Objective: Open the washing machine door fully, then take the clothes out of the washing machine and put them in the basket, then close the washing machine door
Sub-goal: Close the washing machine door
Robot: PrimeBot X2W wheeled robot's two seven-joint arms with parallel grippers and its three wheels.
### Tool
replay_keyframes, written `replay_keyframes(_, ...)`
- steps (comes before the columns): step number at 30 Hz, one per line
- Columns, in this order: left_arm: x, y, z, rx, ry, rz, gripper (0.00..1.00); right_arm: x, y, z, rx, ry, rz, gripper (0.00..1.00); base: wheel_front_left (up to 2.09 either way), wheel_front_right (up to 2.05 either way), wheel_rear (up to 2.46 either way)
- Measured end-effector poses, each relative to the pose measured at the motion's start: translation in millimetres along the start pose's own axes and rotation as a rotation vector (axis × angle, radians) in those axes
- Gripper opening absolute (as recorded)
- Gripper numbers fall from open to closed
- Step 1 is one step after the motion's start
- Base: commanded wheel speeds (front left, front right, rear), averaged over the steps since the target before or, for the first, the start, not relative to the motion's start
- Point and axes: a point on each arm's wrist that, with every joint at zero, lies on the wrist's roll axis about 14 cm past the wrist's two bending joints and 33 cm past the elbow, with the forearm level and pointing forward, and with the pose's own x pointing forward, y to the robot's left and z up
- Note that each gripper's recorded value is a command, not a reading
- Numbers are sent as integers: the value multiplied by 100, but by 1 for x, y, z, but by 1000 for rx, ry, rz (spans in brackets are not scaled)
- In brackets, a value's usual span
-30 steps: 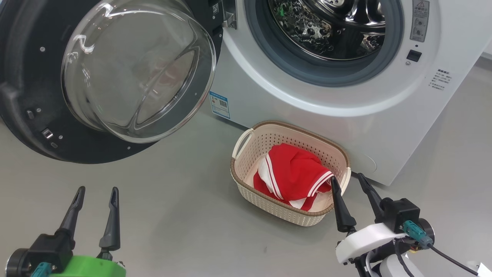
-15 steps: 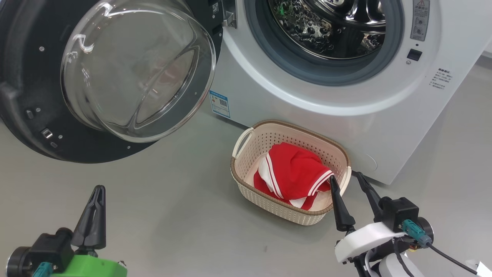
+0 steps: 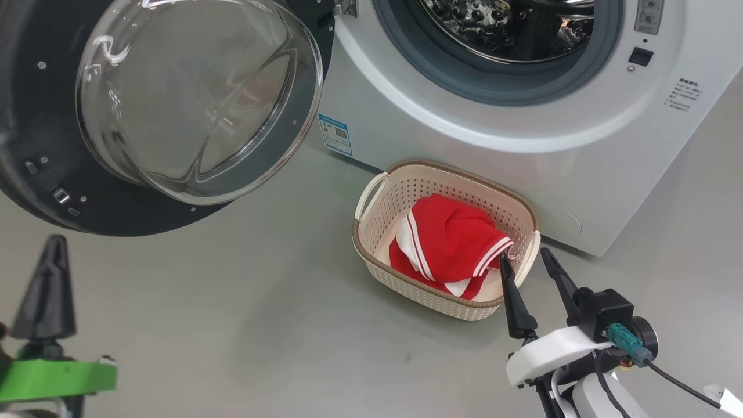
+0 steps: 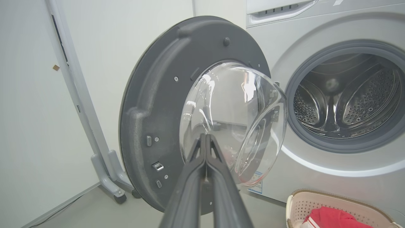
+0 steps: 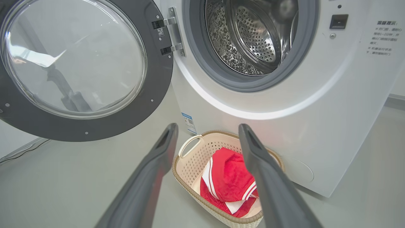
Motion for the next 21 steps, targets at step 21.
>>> replay_keyframes(21,71,134,104,-67,-259,298,0,17,-35,-18,-2,19,-56,100,0,0,0)
